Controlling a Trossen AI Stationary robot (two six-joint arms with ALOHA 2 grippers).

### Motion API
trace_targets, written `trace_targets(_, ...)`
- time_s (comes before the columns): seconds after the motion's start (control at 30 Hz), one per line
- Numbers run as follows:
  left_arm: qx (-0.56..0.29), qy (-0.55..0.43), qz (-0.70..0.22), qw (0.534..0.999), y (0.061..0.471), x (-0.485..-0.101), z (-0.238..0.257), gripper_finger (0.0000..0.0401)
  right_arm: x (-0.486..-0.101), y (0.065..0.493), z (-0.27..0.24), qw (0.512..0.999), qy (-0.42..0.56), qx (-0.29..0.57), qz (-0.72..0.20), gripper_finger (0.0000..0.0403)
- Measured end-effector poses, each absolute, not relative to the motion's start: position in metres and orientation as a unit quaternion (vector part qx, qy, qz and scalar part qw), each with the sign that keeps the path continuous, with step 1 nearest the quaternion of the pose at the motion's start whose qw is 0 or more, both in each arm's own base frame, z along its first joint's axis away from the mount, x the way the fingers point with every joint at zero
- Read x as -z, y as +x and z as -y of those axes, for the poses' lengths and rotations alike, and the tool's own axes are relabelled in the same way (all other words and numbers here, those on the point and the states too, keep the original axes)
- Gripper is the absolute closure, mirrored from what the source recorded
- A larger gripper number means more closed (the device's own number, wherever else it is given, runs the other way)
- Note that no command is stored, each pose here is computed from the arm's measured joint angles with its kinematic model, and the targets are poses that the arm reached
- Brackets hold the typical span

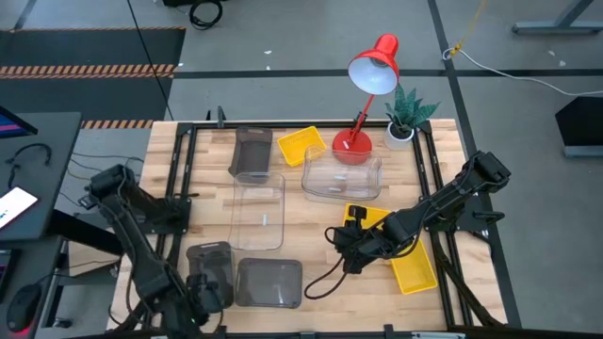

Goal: Stack baskets by color
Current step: Stack the left black bin on the right black bin

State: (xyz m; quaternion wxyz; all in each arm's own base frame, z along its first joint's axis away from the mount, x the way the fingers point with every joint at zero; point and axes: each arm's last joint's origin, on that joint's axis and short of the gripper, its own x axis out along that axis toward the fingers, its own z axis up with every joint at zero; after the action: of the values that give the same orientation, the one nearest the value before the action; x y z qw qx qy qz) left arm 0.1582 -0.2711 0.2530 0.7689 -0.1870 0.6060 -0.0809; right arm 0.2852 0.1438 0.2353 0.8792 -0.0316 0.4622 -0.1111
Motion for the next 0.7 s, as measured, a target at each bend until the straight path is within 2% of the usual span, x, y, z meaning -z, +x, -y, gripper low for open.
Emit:
trace_targets(0.27, 0.031, -0.163, -0.636, 0.754, 0.164, -0.235, 0.273, 0.0245, -0.235, 0.285, -0.144, 0.88, -0.031, 0.111, -0.461, 0.0241)
trace_targets(0.37, 0.026, -0.158, -0.639, 0.752, 0.166, -0.23, 0.275, 0.0219, -0.235, 0.285, -0.144, 0.88, -0.031, 0.111, -0.461, 0.0241)
trace_targets(0.57, 0.0, -0.139, -0.652, 0.745, 0.169, -0.213, 0.278, 0.021, -0.235, 0.285, -0.144, 0.88, -0.031, 0.11, -0.461, 0.0241)
trace_targets(0.7, -0.024, -0.141, -0.664, 0.734, 0.171, -0.202, 0.28, 0.0223, -0.235, 0.286, -0.143, 0.88, -0.031, 0.111, -0.461, 0.0241)
